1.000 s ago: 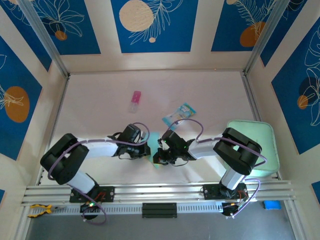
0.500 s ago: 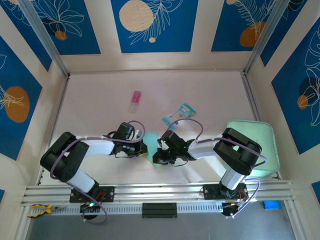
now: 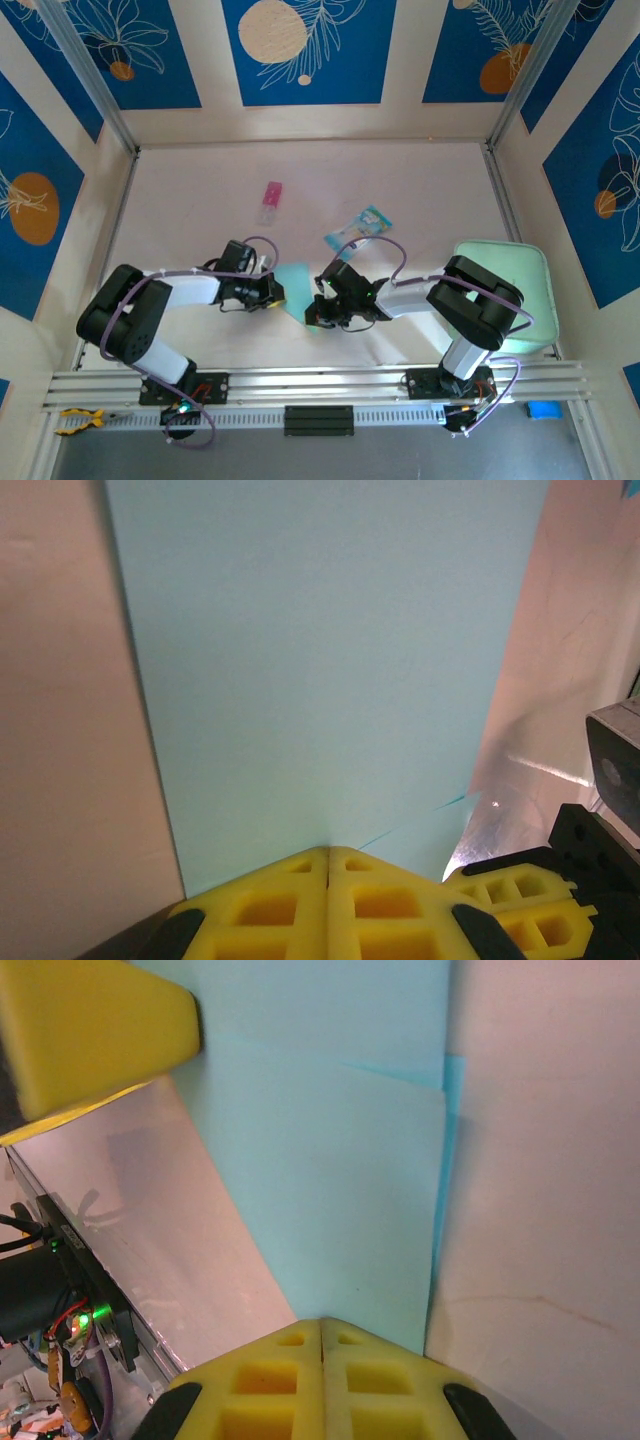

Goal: Fold a paper plane with a square sheet of paper (pick it up from the middle)
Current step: Perform the third fold on the triangle at the bottom-center of the table.

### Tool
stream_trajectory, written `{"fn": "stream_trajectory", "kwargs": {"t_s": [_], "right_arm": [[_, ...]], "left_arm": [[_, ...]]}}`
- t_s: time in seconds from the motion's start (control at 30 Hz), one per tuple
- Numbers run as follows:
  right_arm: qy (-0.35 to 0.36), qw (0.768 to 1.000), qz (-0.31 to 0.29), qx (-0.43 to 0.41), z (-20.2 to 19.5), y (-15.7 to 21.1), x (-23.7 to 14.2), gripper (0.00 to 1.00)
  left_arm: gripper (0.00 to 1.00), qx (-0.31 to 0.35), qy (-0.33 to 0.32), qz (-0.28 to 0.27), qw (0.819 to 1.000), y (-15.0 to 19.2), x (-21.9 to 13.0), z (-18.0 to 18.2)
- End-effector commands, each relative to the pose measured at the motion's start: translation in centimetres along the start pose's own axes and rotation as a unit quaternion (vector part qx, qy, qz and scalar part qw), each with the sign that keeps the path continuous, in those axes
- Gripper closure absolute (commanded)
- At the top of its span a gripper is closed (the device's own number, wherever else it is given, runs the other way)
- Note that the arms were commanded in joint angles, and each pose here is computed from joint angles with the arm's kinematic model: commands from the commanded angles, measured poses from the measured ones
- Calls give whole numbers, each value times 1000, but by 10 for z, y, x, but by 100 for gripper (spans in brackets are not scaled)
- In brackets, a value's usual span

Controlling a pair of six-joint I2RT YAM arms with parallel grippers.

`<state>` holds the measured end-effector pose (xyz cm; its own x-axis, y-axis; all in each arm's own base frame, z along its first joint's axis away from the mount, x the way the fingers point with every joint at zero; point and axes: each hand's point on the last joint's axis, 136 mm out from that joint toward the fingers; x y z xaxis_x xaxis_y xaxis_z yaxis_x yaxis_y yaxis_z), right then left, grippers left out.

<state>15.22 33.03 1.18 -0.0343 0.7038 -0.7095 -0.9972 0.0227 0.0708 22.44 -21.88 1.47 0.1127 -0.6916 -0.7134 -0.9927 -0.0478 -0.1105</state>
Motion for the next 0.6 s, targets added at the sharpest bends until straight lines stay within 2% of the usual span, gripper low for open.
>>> {"fn": "stream_trajectory", "kwargs": {"t_s": [0.0,0.33,0.57], "right_arm": [[104,993,43,48,-60,29,1,100],[103,993,44,45,-59,29,-1,100],[102,993,43,44,-58,28,-1,100]], "left_arm": [[92,-30,-92,-18,995,-1,-8,45],[88,-21,-85,-40,995,-12,-16,37],[81,5,-50,-68,996,-24,-30,12]]}}
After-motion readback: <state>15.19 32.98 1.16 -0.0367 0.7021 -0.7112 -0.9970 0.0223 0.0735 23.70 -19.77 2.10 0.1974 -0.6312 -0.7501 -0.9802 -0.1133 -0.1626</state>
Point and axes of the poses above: each hand's point on the last joint's axis, 136 mm out from that joint toward the fingers, its own x axis out along the fingers, its own z axis along the line the jaws close on, y = z × x, and after that the axes turned 8 degrees about x, right-handed
